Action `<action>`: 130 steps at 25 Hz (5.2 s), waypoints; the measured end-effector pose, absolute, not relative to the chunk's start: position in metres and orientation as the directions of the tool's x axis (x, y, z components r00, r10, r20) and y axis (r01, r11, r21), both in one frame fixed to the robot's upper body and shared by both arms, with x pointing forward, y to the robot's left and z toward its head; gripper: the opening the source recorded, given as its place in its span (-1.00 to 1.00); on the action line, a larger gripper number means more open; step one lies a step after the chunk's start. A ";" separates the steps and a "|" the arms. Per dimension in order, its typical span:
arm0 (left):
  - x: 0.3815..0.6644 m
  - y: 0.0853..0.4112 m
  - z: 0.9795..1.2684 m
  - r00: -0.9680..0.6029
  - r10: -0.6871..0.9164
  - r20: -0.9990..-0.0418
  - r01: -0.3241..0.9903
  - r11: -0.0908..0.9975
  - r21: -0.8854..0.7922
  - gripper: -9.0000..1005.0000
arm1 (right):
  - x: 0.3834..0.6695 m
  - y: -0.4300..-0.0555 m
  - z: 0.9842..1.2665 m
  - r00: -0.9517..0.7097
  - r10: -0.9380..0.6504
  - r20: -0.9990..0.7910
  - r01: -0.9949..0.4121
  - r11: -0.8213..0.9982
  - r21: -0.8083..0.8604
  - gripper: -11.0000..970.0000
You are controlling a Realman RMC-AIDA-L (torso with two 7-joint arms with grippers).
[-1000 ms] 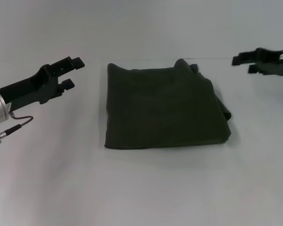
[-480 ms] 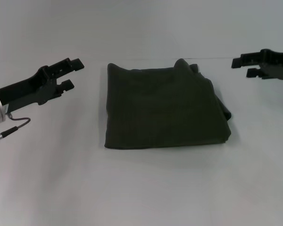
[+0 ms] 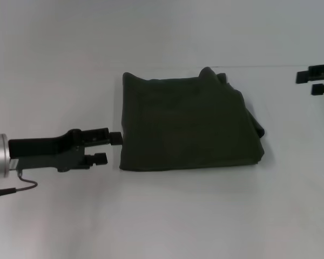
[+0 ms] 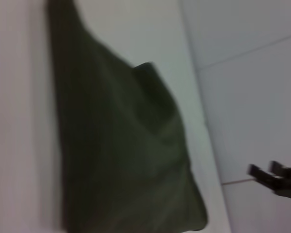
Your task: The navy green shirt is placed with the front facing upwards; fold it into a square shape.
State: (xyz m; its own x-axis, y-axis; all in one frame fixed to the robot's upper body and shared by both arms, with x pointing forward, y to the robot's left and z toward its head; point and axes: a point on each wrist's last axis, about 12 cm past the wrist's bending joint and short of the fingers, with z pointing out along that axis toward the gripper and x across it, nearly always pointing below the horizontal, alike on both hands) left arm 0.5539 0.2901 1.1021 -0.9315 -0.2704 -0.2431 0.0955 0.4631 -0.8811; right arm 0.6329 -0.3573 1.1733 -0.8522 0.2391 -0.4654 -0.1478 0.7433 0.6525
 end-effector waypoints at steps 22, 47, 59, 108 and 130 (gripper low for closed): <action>0.567 0.253 1.046 -0.873 -0.471 -0.123 -0.148 0.497 -0.855 0.74 | 0.635 -0.369 1.185 -0.841 0.274 -0.466 -0.125 0.740 0.661 0.47; 0.571 0.246 1.040 -0.873 -0.477 -0.103 -0.178 0.507 -0.843 0.18 | 0.633 -0.371 1.184 -0.839 0.289 -0.460 -0.116 0.732 0.671 0.47; 0.569 0.244 1.040 -0.882 -0.457 -0.114 -0.156 0.512 -0.844 -0.48 | 0.633 -0.371 1.182 -0.841 0.291 -0.455 -0.113 0.729 0.675 0.47; 0.548 0.321 1.118 -0.684 0.058 -0.727 0.641 0.524 -0.560 0.91 | 0.581 -0.349 1.125 -0.676 -0.071 -0.734 -0.578 0.668 0.468 0.89; 0.601 0.265 1.162 -0.579 0.373 -0.725 0.797 0.446 -0.407 0.91 | 0.586 -0.257 1.138 -0.399 -0.298 -0.867 -0.864 0.437 0.248 0.89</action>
State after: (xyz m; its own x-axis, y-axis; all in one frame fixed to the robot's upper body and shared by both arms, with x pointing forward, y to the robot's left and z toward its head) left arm 0.6010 0.2652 1.1621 -0.5791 0.3735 -0.7247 0.7971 0.4460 -0.4071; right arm 0.5864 -0.2569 1.1383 -0.3994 -0.2980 -0.8670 -0.8645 0.4372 0.2480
